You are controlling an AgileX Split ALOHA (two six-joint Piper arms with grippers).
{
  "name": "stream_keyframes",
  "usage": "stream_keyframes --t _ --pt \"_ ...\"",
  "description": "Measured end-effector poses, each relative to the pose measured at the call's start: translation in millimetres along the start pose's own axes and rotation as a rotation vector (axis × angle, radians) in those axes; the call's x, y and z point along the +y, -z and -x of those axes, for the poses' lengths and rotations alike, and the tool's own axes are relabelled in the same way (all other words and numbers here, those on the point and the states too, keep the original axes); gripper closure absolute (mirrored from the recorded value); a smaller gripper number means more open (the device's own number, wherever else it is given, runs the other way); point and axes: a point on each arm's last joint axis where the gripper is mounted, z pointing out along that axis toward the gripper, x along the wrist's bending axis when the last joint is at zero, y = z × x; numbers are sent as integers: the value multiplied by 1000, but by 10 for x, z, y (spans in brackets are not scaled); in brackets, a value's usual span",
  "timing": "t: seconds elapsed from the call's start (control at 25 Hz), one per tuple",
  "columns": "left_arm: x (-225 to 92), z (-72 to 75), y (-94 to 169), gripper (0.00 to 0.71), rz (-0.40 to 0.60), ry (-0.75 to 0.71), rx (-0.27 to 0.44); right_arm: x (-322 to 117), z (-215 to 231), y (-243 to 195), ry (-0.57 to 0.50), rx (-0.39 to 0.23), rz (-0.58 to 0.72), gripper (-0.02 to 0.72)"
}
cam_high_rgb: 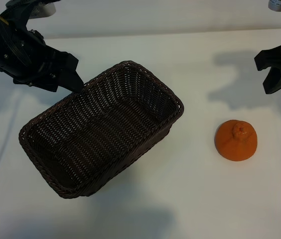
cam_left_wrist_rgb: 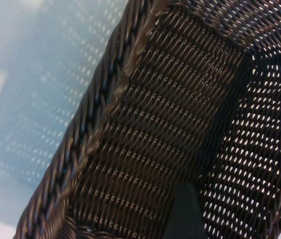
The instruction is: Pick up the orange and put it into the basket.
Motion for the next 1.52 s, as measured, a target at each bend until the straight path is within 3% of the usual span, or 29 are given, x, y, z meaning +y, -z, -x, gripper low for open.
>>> stream_keyframes --t 1.52 --pt "70 0 2 129 77 11 0 3 0 0 0 0 3 341"
